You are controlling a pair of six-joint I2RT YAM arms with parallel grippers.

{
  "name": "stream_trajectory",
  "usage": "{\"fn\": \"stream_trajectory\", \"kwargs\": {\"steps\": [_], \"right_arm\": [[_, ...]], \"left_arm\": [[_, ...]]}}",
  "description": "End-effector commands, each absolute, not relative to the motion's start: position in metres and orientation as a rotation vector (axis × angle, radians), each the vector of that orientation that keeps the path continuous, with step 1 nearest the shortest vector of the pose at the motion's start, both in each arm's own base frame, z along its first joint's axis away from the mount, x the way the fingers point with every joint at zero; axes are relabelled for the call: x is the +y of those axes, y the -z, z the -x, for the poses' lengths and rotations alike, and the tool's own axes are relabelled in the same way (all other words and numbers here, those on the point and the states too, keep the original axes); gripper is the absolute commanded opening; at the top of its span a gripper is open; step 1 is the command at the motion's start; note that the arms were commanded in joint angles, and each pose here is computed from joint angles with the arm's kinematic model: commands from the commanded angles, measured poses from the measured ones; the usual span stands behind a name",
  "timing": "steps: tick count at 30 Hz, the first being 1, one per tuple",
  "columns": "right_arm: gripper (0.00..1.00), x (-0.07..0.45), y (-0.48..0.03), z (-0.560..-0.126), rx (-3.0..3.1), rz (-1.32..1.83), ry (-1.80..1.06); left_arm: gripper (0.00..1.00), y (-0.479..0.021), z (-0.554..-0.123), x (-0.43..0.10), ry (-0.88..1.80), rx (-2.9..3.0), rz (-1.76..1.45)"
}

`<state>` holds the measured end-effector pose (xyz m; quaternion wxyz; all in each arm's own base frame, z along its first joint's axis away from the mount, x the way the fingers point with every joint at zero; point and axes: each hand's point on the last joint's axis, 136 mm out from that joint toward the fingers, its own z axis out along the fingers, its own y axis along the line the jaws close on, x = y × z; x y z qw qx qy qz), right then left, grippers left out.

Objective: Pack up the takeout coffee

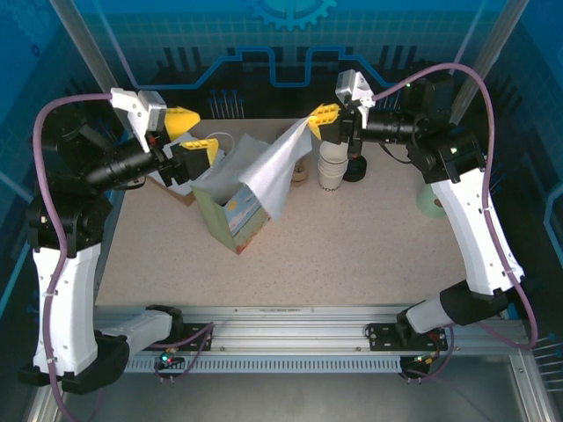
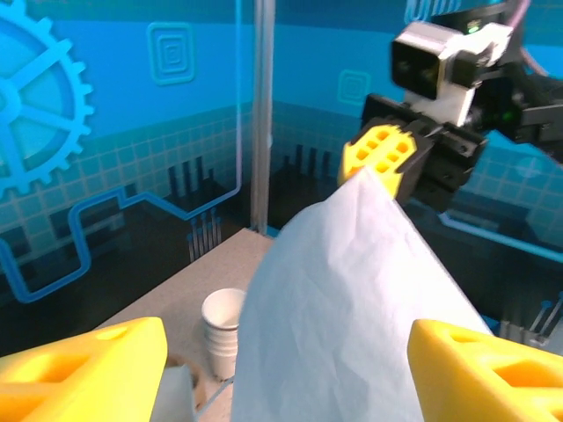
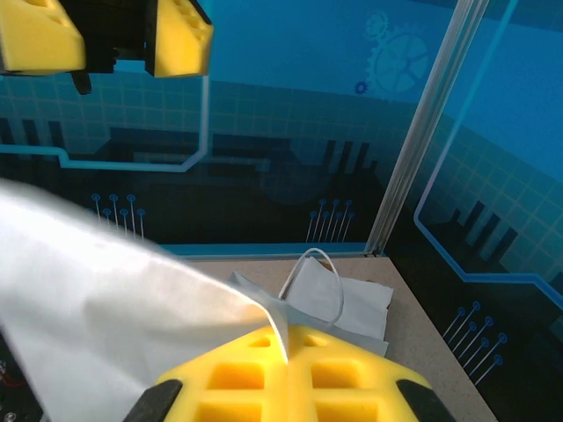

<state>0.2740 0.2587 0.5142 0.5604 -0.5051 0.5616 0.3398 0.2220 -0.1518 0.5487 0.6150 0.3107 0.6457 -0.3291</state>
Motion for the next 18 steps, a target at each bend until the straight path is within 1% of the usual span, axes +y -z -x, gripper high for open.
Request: {"fn": "stream_trajectory", "kwargs": {"steps": [1, 5, 11, 14, 18], "right_arm": [[0.00, 0.254, -0.521, -0.277, 1.359, 1.154, -0.806], [0.00, 0.256, -0.522, -0.281, 1.386, 1.125, -0.833], [0.00, 0.265, -0.518, -0.300, 1.499, 1.014, -0.818], [0.00, 0.268, -0.512, -0.314, 1.599, 0.916, -0.768], [0.00, 0.270, -0.501, -0.328, 1.705, 0.803, -0.685]], "left_arm": [[0.75, -0.570, -0.193, -0.163, 0.850, 1.366, -0.799], [0.74, -0.563, -0.206, -0.175, 0.916, 1.423, -0.748], [0.75, -0.530, -0.247, -0.215, 0.822, 1.631, -0.688], [0.77, -0.517, -0.261, -0.239, 0.792, 1.682, -0.671], [0.81, -0.509, -0.267, -0.270, 0.801, 1.700, -0.669]]}}
